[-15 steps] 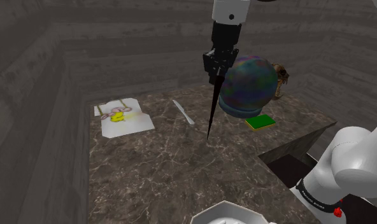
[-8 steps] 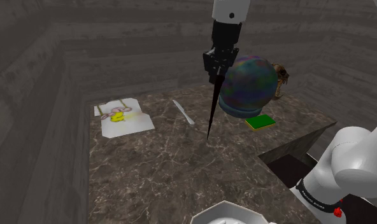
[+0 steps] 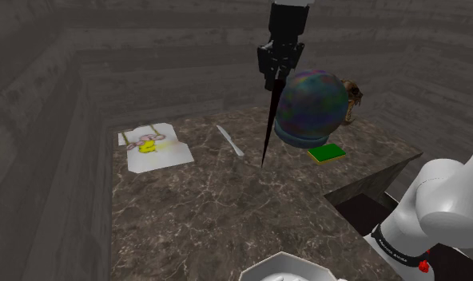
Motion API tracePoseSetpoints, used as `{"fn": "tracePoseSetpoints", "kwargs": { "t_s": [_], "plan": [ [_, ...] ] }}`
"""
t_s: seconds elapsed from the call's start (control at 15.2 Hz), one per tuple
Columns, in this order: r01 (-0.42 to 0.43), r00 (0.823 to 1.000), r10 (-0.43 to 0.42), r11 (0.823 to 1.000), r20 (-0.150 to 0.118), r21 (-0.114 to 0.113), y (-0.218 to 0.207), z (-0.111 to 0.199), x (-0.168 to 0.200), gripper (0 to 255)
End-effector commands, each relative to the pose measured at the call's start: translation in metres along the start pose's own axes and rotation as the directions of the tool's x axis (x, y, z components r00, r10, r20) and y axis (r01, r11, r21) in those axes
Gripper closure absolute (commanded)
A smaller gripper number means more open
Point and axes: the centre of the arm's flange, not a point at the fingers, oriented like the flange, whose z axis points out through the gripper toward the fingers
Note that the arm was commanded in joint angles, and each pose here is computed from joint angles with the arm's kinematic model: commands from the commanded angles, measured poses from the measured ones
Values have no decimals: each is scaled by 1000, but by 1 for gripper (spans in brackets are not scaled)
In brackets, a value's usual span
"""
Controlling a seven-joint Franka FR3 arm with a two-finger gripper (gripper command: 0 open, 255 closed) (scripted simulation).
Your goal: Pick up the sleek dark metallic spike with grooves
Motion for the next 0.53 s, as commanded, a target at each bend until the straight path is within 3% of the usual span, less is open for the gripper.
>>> {"fn": "tracePoseSetpoints", "kwargs": {
  "t_s": [0.0,0.46],
  "plan": [
    [0,1000,0,1000,0,0,0,-10,1,255],
    [0,1000,0,1000,0,0,0,-37,1,255]
  ]
}}
